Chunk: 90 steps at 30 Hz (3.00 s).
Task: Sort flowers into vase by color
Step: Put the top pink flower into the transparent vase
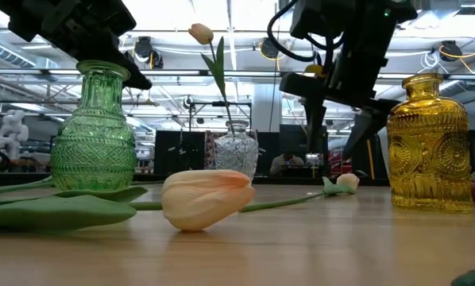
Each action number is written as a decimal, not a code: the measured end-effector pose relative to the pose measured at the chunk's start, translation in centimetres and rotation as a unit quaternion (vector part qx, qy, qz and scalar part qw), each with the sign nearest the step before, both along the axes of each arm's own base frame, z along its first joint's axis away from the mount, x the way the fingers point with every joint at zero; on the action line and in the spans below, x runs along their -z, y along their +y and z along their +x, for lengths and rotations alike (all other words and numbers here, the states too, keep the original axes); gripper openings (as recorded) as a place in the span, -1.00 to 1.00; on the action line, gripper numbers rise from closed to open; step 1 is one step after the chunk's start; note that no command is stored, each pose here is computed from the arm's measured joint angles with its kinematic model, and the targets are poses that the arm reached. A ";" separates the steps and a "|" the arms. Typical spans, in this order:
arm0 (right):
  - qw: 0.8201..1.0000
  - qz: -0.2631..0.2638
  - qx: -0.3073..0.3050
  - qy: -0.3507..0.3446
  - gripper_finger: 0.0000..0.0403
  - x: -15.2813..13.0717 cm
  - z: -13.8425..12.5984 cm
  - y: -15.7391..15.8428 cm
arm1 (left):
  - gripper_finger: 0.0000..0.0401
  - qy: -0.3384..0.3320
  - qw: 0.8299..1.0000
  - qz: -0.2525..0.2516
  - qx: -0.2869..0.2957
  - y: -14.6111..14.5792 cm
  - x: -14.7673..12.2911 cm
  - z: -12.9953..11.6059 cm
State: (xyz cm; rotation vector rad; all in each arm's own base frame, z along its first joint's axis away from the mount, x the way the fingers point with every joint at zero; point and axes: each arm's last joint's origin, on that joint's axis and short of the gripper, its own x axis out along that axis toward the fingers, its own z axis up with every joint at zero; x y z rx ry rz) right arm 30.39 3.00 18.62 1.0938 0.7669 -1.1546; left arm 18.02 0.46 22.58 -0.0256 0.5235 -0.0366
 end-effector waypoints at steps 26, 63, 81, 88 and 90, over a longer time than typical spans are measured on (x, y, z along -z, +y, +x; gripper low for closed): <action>0.996 0.041 0.027 0.070 0.27 4.6 1.4 -2.6 | -0.37 -0.004 1.000 0.017 -0.001 0.1 -0.1 0.0; 0.985 0.052 -0.061 0.150 -0.75 4.7 0.4 -6.0 | -0.37 0.001 1.000 0.017 -0.002 0.1 0.0 0.0; 0.986 -0.023 -0.120 0.112 -0.91 1.1 3.2 -6.5 | -0.37 0.001 1.000 0.017 -0.002 0.1 0.0 0.0; 0.981 -0.090 -0.150 0.082 -0.91 -4.0 5.5 -6.9 | -0.37 0.001 1.000 0.017 -0.002 0.1 0.0 0.0; 0.979 -0.109 -0.153 0.079 -0.91 -5.5 5.9 -7.0 | -0.37 0.001 1.000 0.017 -0.002 0.1 0.0 0.0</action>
